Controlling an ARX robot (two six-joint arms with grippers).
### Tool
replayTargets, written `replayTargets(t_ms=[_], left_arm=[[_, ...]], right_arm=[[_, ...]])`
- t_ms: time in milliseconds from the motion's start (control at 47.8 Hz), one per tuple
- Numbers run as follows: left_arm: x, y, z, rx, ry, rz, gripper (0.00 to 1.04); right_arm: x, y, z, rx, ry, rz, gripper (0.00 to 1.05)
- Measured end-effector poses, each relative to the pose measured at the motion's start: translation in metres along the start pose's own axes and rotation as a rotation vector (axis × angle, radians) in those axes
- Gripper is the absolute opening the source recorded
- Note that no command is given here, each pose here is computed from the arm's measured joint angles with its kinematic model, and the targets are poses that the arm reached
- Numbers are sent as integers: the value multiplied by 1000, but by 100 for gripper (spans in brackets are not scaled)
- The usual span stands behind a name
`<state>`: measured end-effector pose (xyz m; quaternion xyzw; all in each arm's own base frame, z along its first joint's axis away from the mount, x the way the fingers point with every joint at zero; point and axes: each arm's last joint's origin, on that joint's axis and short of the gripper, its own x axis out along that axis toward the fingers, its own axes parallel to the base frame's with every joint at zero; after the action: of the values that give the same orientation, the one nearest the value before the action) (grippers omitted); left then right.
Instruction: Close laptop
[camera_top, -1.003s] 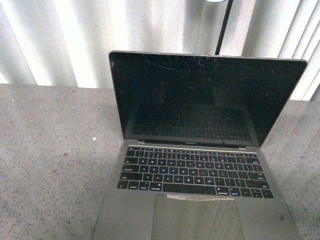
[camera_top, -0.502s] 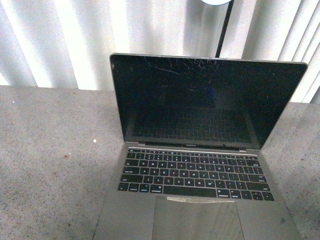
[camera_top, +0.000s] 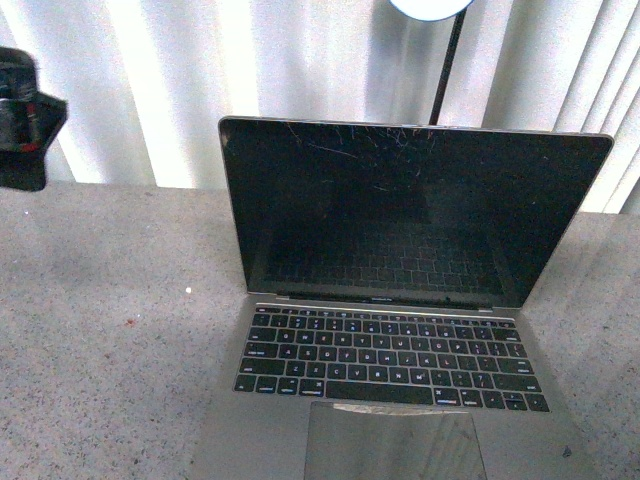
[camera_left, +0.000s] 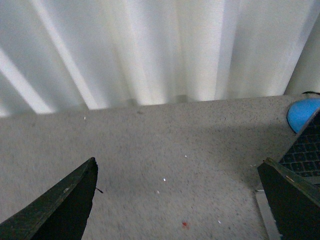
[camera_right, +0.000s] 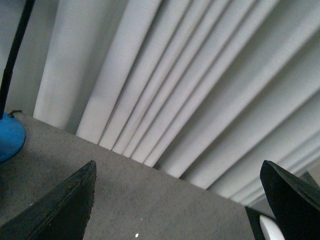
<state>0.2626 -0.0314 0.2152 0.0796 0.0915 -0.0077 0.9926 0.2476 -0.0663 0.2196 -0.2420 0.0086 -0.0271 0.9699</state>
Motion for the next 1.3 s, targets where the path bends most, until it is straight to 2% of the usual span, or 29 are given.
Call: replayTargets(t_ms=[188,334,481,585,690,815,1045,1191,1296], left_arm=[[40,-3,43,261,-30,-80,98],[64,-7,80,481,-50,-140,98],[84,-15,104,659,1,-220,98],[97,-25,114,809,69,-275,98],[111,-36,121,947,135,-312,98],[124,-49,128,1015,159,-344,98],[137,-60,128,1074,210,-390,98],[143,-65,120,1106,261,-425,98],[148,-66,117,1107,267,-428,98]], right_arm=[[55,-20,17,-197,-52,99,97],[86,-35,35,-347,-148,147,97],[104,-42,45,-438,-184,212,97],[117,-43,50,-494,-213,302,97],[131,-42,55,-559,-248,371,97],[149,-39,58,-600,-263,443,97],[168,-21,43,-646,-199,621,97],[178,-7,35,-641,-176,691,97],[182,-3,39,-628,-170,726,97]])
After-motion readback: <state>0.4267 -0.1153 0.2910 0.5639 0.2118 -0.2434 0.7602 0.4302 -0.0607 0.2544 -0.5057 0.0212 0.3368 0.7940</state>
